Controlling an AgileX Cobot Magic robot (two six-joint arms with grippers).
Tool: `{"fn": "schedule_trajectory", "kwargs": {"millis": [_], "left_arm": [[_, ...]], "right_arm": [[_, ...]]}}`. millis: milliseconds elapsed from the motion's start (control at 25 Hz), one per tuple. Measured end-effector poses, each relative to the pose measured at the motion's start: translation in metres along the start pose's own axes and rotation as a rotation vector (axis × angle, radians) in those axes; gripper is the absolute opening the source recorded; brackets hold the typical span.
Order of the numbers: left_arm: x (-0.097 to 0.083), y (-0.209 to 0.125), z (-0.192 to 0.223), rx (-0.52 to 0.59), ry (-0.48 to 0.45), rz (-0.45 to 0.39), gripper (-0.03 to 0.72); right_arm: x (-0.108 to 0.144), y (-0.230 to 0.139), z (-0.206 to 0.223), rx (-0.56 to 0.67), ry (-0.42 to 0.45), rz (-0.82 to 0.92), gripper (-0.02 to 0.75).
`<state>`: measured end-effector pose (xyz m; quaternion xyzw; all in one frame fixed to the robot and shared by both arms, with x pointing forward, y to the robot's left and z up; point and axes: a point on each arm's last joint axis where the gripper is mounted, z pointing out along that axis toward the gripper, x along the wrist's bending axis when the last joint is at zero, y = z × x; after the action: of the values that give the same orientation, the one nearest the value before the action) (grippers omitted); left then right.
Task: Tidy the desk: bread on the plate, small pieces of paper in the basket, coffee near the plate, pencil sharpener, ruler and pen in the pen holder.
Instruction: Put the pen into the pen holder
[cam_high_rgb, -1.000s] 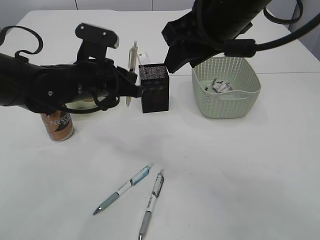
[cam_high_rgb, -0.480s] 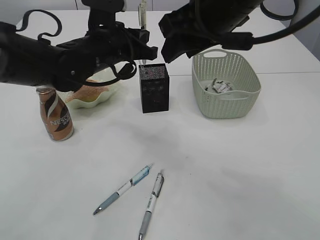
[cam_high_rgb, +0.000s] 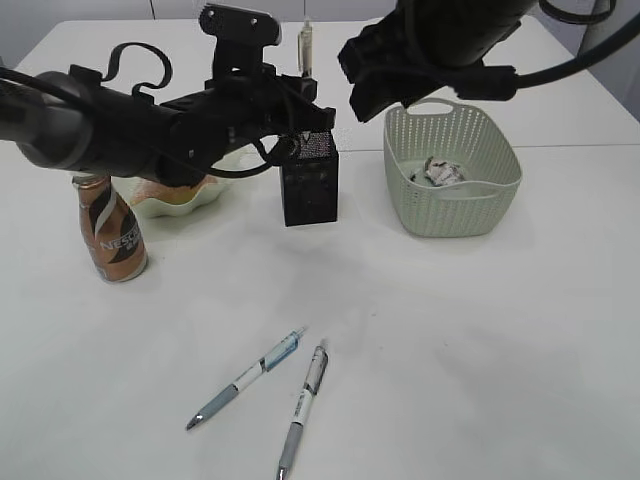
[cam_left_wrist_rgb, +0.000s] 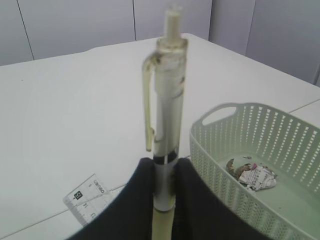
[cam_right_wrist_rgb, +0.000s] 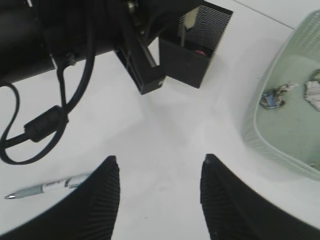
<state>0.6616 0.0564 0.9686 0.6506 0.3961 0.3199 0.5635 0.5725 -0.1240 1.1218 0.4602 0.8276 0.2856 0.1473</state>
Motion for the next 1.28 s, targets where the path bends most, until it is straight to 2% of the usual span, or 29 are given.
{"fn": "schedule_trajectory", "kwargs": {"millis": [120,280,1280], "left_arm": [[0.0,-0.009,0.005,0.019,0.001,-0.007,0.068],[0.0,-0.018,0.008,0.047,0.001,-0.007,0.068],[0.001,-0.031,0.016,0.074,0.002,-0.006,0.092]], "right_arm": [[-0.006,-0.001,0.0,0.005,-0.065,0.011,0.384],[-0.009,-0.001,0.0,0.006,-0.094,0.01,0.384],[-0.009,0.0,0.0,-0.002,-0.1,0.008,0.384]]}}
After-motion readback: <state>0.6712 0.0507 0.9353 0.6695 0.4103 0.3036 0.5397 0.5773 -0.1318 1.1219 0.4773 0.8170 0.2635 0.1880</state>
